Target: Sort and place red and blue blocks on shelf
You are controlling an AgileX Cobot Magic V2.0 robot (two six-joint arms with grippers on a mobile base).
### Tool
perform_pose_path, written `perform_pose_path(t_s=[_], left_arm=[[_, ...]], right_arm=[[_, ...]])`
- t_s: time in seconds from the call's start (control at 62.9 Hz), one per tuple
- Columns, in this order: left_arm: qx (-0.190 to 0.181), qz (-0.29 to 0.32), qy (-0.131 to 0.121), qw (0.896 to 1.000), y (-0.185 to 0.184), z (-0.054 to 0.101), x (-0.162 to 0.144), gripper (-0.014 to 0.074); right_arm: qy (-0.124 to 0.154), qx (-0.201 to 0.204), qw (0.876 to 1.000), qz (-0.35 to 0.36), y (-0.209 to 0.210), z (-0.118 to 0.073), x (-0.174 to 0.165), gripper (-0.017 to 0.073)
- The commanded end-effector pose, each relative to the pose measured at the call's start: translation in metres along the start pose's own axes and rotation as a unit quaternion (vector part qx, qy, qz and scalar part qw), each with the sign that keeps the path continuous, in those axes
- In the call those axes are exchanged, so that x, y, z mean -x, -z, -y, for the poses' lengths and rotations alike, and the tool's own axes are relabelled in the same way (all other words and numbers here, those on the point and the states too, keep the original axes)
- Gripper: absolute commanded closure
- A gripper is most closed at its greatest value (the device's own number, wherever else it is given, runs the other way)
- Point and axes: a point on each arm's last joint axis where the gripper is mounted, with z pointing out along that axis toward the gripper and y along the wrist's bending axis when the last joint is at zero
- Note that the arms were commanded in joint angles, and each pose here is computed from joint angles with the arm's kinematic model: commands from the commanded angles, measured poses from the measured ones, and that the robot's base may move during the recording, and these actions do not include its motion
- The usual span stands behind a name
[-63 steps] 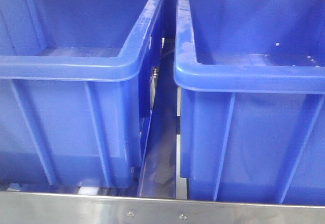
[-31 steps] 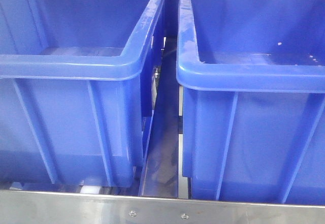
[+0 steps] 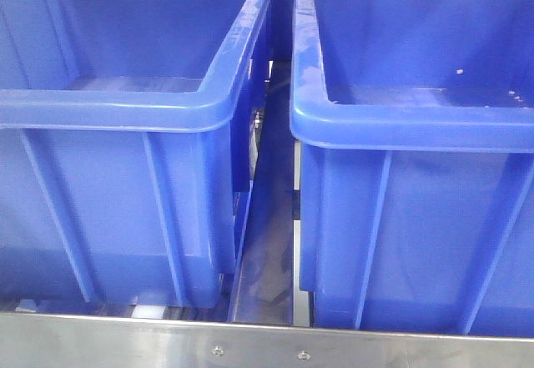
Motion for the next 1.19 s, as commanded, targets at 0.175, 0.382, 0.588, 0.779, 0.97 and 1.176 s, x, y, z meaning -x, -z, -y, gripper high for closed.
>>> perform_pose_path(t_s=[0.175,0.382,0.588,0.779,0.97,1.176], left_arm=[[-0.018,0.053,0.001,0.998,0.0040,0.0050,0.0161,0.0469],[-0.018,0.053,0.001,0.998,0.0040,0.0050,0.0161,0.0469],[-0.018,0.053,0.001,0.998,0.0040,0.0050,0.0161,0.0469],[-0.018,0.053,0.001,0.998,0.0040,0.0050,0.0161,0.0469],[-0.018,0.053,0.001,0.998,0.0040,0.0050,0.0161,0.0469],[-0.018,0.053,0.001,0.998,0.0040,0.0050,0.0161,0.0469]], right_arm=[[0.004,0.005,0.999,0.052,0.0045,-0.0015,0.0149,0.0503],[0.004,0.005,0.999,0.052,0.0045,-0.0015,0.0149,0.0503],[0.004,0.005,0.999,0.052,0.0045,-0.0015,0.0149,0.0503],[0.004,0.005,0.999,0.052,0.0045,-0.0015,0.0149,0.0503],[0.004,0.006,0.998,0.057,0.0046,-0.0017,0.0157,0.0503],[0.004,0.006,0.998,0.057,0.0046,-0.0017,0.0157,0.0503]])
